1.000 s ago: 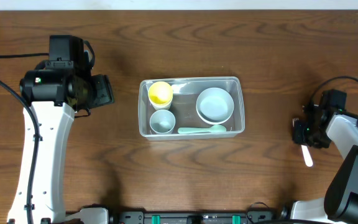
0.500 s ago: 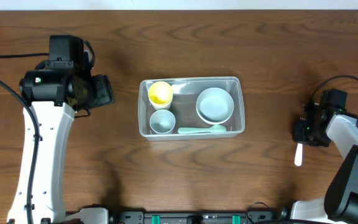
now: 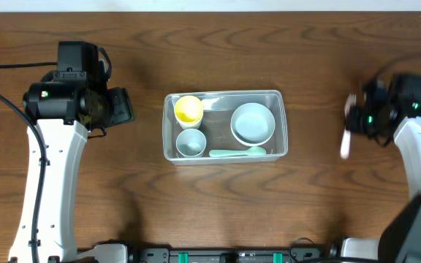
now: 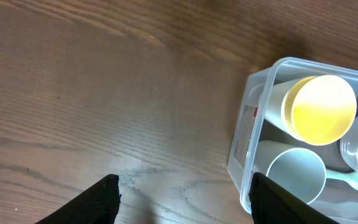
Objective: Pack container
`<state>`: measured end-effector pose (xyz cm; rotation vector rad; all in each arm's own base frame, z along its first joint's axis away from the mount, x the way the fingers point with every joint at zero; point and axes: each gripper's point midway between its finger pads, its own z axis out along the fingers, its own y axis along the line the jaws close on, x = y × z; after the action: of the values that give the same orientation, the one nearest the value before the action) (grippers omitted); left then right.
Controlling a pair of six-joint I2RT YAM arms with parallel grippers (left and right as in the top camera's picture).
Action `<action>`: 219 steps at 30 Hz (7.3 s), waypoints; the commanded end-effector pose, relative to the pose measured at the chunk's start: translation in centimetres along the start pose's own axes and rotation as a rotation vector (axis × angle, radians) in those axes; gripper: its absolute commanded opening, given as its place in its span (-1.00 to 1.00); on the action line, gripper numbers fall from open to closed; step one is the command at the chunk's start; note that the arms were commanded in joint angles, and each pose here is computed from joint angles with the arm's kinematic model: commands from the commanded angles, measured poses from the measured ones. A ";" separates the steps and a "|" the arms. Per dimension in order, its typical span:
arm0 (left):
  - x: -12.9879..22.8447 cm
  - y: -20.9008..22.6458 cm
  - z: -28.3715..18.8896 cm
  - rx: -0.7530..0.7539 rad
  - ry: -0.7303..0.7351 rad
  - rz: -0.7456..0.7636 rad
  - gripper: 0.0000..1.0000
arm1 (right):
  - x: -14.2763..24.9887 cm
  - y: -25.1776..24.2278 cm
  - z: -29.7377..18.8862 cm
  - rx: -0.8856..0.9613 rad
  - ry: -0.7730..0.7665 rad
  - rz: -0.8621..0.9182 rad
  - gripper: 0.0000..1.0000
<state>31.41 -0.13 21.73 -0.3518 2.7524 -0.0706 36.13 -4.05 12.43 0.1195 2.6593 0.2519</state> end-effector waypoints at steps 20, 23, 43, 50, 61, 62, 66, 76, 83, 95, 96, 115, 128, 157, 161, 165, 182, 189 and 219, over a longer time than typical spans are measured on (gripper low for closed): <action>0.2 0.1 0.1 -0.001 0.010 -0.004 0.35 | 6.0 26.4 0.1 -0.145 0.072 -1.300 -0.98; 0.2 0.1 0.1 -0.001 0.010 -0.004 0.35 | 7.7 26.0 1.7 -0.149 0.160 -1.316 -0.97; 0.2 0.1 0.1 -0.001 0.011 -0.004 0.35 | 5.2 26.8 0.5 -0.136 0.049 -1.146 0.25; 0.2 0.1 0.1 -0.001 0.010 -0.005 0.35 | 1.1 26.5 -4.1 -0.125 -0.147 -1.048 0.28; -0.9 -0.2 0.1 0.011 -0.035 0.012 0.35 | -7.8 14.6 -9.7 0.066 -0.372 -0.234 0.98; -1.4 -0.4 0.1 0.017 -0.055 0.021 0.36 | -8.0 13.4 -9.6 0.087 -0.368 -0.210 0.98; -3.3 -2.1 -0.1 0.047 -0.143 0.150 0.50 | -8.4 8.7 -9.1 0.165 -0.334 -0.119 0.99; -4.3 -5.0 2.3 0.070 -0.145 0.292 0.96 | -9.7 5.6 -9.2 0.234 -0.369 -0.063 0.97; -4.2 -4.5 2.0 0.064 -0.146 0.278 0.96 | -8.9 6.3 -9.9 0.198 -0.357 -0.065 0.99; -1.3 -2.7 -4.9 0.097 -0.295 0.193 0.96 | -4.7 6.2 -16.7 0.177 -0.486 0.047 0.86; -0.7 -2.5 -5.3 0.101 -0.312 0.189 0.96 | -3.9 5.9 -16.9 0.187 -0.498 0.062 0.86; 11.8 1.7 -6.2 0.193 -0.671 0.152 0.96 | 9.7 2.5 -15.7 0.187 -0.686 0.142 0.99; 12.4 1.9 -5.7 0.185 -0.637 0.153 0.96 | 13.1 1.9 -13.5 0.215 -0.518 0.136 0.99; 12.4 1.9 -5.7 0.184 -0.637 0.154 0.96 | 10.4 4.9 -11.2 0.000 -0.907 0.017 0.98; 12.4 1.9 -5.7 0.184 -0.637 0.154 0.96 | 8.4 4.9 -11.5 -0.013 -1.062 0.002 0.99; 12.4 1.9 -5.7 0.184 -0.637 0.154 0.96 | 7.9 5.5 -11.2 -0.001 -1.135 -0.114 0.98; 12.4 1.9 -5.7 0.185 -0.637 0.154 0.96 | 9.5 5.6 -7.3 0.015 -1.018 -0.222 0.98; 12.4 1.9 -5.7 0.184 -0.637 0.154 0.96 | 9.5 5.6 -7.3 0.015 -1.017 -0.222 0.98; 15.6 5.2 -1.1 0.069 -0.707 0.128 0.96 | 9.5 5.6 -7.3 0.015 -1.017 -0.222 0.99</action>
<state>15.42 0.46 18.23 -0.1373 2.0744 -0.0438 24.59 1.57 15.78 -0.0268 1.6453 0.0747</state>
